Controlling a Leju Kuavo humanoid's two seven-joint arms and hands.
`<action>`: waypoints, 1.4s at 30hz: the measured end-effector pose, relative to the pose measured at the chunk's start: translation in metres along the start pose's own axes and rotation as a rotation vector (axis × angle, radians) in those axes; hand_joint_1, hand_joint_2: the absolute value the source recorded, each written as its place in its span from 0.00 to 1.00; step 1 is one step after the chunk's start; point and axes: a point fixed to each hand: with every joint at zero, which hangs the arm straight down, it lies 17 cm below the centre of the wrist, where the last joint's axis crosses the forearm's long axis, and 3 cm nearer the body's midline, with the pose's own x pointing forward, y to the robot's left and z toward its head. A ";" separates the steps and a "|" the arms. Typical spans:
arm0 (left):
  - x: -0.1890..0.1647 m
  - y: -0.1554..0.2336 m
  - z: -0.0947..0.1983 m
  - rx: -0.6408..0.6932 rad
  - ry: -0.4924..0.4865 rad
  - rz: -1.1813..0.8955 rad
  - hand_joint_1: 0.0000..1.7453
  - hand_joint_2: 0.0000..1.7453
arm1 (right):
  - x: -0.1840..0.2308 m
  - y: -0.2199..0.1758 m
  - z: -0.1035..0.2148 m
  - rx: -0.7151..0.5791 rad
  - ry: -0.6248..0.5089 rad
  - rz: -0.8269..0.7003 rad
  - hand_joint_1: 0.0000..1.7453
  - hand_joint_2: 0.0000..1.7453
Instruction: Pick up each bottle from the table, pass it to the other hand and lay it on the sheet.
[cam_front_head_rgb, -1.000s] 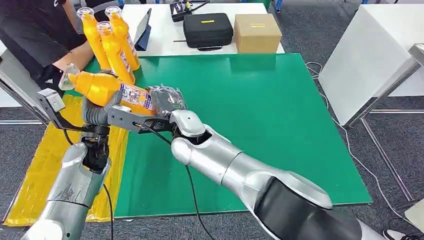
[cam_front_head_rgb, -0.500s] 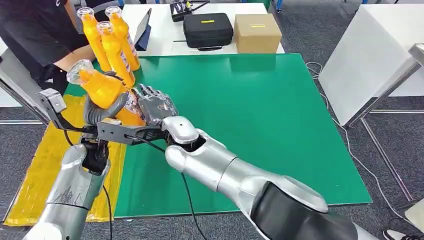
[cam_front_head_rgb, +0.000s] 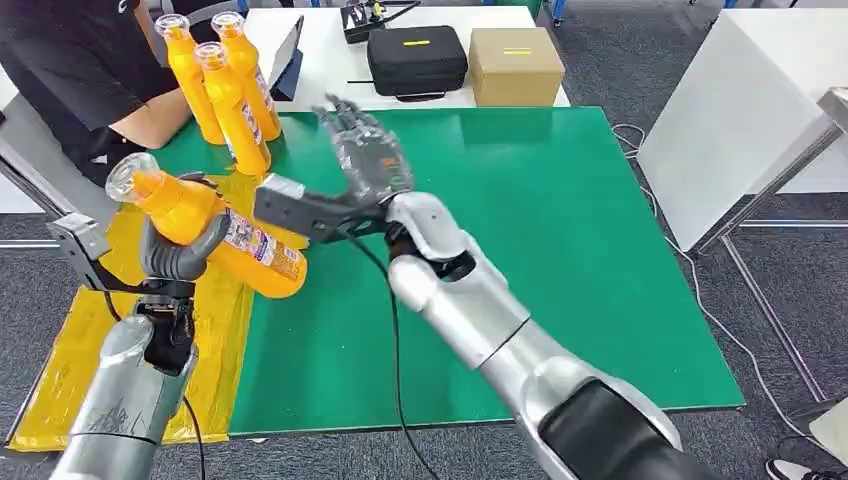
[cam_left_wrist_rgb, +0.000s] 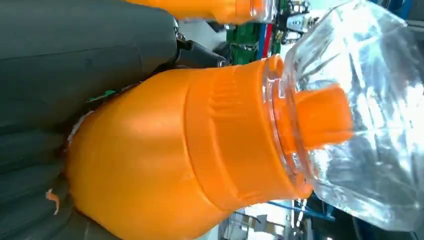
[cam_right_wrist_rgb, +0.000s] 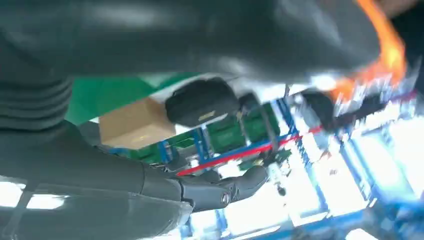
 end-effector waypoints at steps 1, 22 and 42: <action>-0.001 0.003 0.000 0.004 0.001 -0.006 1.00 1.00 | -0.007 -0.010 0.000 -0.020 0.006 -0.011 0.00 0.00; 0.062 0.059 0.009 0.228 -0.409 -1.245 1.00 1.00 | -0.028 -0.049 0.001 -0.098 0.003 -0.072 0.00 0.00; -0.001 0.003 0.037 0.008 -0.327 -1.935 1.00 1.00 | 0.035 -0.033 -0.018 -0.001 -0.115 -0.150 0.00 0.00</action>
